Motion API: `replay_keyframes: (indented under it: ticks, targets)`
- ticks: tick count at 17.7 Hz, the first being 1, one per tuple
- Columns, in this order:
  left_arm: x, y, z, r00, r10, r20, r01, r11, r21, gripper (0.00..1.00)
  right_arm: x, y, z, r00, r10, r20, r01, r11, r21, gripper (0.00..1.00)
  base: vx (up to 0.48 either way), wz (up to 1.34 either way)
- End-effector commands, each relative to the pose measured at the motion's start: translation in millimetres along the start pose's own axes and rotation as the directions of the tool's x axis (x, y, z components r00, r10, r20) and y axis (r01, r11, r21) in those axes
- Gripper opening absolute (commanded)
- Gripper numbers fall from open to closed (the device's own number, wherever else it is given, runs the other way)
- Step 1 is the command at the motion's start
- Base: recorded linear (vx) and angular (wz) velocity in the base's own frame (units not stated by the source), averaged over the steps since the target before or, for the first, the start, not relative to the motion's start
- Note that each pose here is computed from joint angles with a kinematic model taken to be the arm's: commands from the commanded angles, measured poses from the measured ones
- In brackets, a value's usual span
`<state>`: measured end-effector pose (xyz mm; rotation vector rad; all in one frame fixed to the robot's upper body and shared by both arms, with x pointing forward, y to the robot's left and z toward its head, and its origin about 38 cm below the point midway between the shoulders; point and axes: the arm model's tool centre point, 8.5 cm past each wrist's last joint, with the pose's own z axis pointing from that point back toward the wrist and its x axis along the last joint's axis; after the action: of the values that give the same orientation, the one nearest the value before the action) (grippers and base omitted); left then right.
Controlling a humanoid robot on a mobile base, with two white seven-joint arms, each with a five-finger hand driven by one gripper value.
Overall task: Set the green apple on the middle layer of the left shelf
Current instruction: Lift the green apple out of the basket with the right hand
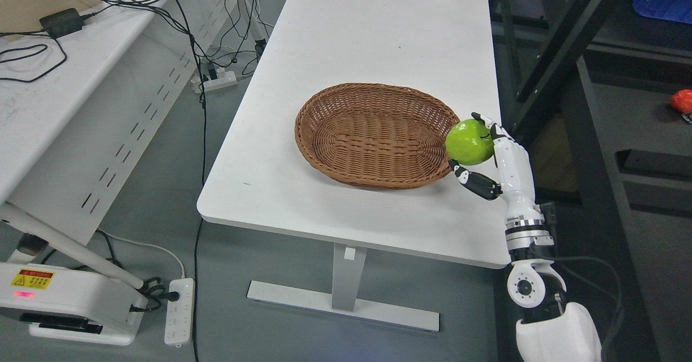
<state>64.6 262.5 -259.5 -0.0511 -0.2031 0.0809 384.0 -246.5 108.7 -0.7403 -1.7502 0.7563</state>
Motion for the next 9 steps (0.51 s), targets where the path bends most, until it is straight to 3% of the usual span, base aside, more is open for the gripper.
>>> replay_keyframes:
  ticks: [1, 4, 9]
  targets:
    - [0.7, 11.1, 1.5, 1.0, -0.005, 0.0, 0.005, 1.0, 0.017, 1.0, 18.4, -32.6, 16.7, 0.999, -0.049, 0.011, 0.05, 0.989, -0.136, 0.0, -0.029, 0.0]
    - [0.8, 11.2, 1.5, 1.0, -0.002, 0.001, 0.002, 1.0, 0.017, 1.0, 20.7, -21.1, 23.6, 0.997, -0.082, -0.007, 0.081, 0.989, -0.127, 0.0, -0.044, -0.01]
    - [0.8, 11.2, 1.5, 1.0, -0.002, 0.001, 0.002, 1.0, 0.017, 1.0, 20.9, -19.8, 24.5, 0.996, -0.088, -0.01, 0.086, 0.988, -0.128, 0.0, -0.077, -0.03]
